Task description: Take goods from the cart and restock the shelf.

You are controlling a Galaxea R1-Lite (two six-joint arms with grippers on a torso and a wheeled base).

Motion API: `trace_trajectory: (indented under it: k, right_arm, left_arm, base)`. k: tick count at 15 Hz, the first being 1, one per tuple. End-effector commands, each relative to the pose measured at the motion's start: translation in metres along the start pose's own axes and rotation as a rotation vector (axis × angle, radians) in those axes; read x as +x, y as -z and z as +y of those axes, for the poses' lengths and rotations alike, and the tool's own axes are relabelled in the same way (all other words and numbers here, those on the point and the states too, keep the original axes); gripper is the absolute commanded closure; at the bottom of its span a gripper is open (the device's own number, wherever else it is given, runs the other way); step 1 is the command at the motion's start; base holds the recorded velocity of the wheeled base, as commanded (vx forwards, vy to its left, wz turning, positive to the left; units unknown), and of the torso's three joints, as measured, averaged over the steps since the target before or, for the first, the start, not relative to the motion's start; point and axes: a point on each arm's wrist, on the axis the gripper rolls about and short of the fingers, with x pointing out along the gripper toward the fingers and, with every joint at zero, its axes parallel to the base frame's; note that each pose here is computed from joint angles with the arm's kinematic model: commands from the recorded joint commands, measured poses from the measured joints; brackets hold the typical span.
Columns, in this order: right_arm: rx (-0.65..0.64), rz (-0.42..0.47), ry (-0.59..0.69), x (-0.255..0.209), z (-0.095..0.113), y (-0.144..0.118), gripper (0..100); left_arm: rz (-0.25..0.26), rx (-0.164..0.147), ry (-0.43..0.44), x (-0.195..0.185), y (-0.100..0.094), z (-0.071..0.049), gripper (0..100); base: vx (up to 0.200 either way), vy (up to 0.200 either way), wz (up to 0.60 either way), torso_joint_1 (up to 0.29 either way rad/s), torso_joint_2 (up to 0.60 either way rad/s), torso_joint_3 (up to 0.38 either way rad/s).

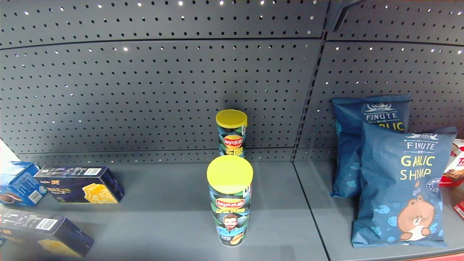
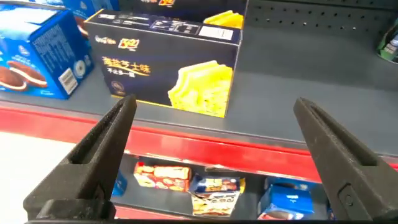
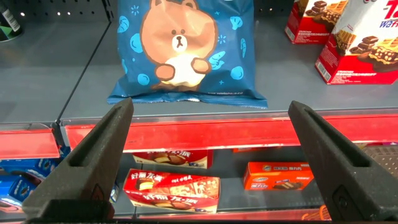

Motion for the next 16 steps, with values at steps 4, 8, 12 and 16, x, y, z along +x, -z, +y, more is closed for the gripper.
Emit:
trace_trajectory:
  k: [4, 8, 12, 16]
  right_arm:
    - [0.000, 0.001, 0.000, 0.0001, 0.0000, 0.0000, 0]
    - [0.000, 0.001, 0.000, 0.0001, 0.0000, 0.0000, 0]
    - [0.000, 0.001, 0.000, 0.0001, 0.0000, 0.0000, 0]
    - [0.000, 0.001, 0.000, 0.0001, 0.0000, 0.0000, 0]
  left_arm:
    - [-0.050, 0.027, 0.120, -0.0059, 0.0020, -0.0061, 0]
    - [-0.077, 0.156, 0.196, -0.0083, 0.0037, -0.0068, 0]
    - [-0.040, 0.078, 0.092, -0.0078, 0.0070, -0.0041, 0]
    - [-0.036, 0.181, 0.248, -0.0082, 0.0080, -0.0075, 0]
  base:
    - [0.000, 0.000, 0.00, 0.000, 0.00, 0.000]
    - [0.000, 0.000, 0.00, 0.000, 0.00, 0.000]
    - [0.000, 0.000, 0.00, 0.000, 0.00, 0.000]
    - [0.000, 0.000, 0.00, 0.000, 0.00, 0.000]
